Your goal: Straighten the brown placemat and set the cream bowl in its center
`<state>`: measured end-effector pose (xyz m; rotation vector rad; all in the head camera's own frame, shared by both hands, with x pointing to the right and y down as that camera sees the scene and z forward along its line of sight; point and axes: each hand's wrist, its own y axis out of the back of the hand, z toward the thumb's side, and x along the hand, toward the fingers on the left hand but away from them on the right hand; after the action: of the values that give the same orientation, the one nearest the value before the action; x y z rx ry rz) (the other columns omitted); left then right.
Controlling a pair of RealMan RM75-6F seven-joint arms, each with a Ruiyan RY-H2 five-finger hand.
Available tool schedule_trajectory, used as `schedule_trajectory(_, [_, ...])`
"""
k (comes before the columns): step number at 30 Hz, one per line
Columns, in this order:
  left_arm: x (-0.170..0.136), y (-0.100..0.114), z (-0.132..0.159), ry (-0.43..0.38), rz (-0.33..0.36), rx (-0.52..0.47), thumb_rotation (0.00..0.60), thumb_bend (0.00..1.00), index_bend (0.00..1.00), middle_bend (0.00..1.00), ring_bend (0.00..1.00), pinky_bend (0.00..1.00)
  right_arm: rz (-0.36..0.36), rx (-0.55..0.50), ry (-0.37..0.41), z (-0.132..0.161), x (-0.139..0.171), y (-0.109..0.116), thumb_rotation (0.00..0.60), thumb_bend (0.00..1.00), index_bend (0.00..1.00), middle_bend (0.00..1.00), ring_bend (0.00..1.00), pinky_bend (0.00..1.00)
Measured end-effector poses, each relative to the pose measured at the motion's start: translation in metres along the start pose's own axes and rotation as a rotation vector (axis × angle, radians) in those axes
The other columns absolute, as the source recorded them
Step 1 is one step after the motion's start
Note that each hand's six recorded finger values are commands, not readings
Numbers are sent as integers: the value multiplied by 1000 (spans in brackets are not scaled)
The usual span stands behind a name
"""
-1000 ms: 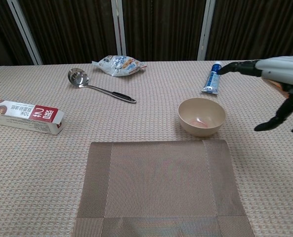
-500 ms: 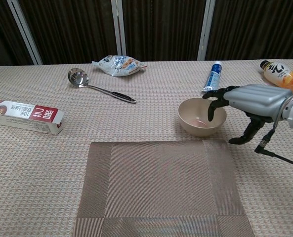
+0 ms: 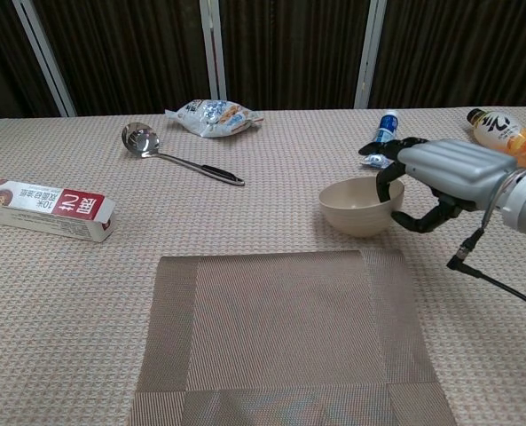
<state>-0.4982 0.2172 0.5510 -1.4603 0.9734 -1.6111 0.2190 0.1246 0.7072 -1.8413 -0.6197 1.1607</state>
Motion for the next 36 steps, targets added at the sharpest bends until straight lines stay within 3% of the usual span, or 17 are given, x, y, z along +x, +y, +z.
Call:
schedule_trajectory(5, [0, -2, 1, 0, -12, -3, 600, 0, 0, 0, 0, 0, -93, -17, -34, -26, 5, 26, 600, 478, 767, 0, 0, 0])
schedule_trajectory(9, [0, -2, 2, -3, -12, -6, 600, 0, 0, 0, 0, 0, -135, 2, -91, -61, 18, 44, 600, 478, 675, 0, 0, 0])
schedule_trajectory(12, [-1, 0, 4, -8, -9, -11, 600, 0, 0, 0, 0, 0, -141, 19, -150, -93, 34, 51, 600, 477, 725, 0, 0, 0])
schedule_trajectory(21, [-4, 1, 14, -37, -5, -17, 600, 0, 0, 0, 0, 0, -39, 63, -279, -160, 93, 22, 600, 474, 759, 0, 0, 0])
schedule_trajectory(23, [-4, 1, 16, -43, -5, -18, 600, 0, 0, 0, 0, 0, -19, 61, -293, -168, 104, 13, 600, 455, 687, 0, 0, 0])
schedule_trajectory(25, [-4, 1, 17, -46, -6, -18, 600, 0, 0, 0, 0, 0, -5, 53, -299, -172, 112, 5, 600, 321, 265, 0, 0, 0])
schedule_trajectory(27, [-4, 1, 18, -48, -6, -18, 600, 0, 0, 0, 0, 0, 3, 53, -298, -173, 117, -1, 600, 135, 5, 0, 0, 0])
schedule_trajectory(28, [-4, 1, 19, -50, -7, -17, 600, 0, 0, 0, 0, 0, 8, 56, -295, -174, 119, -4, 600, 58, 0, 0, 0, 0])
schedule_trajectory(30, [-4, 1, 20, -51, -8, -17, 600, 0, 0, 0, 0, 0, 20, 48, -295, -175, 123, -7, 600, 15, 0, 0, 0, 0])
schedule_trajectory(36, [0, -1, 25, -72, -16, -23, 600, 0, 0, 0, 0, 0, -13, -30, -280, -164, 133, 8, 600, 11, 0, 0, 0, 0])
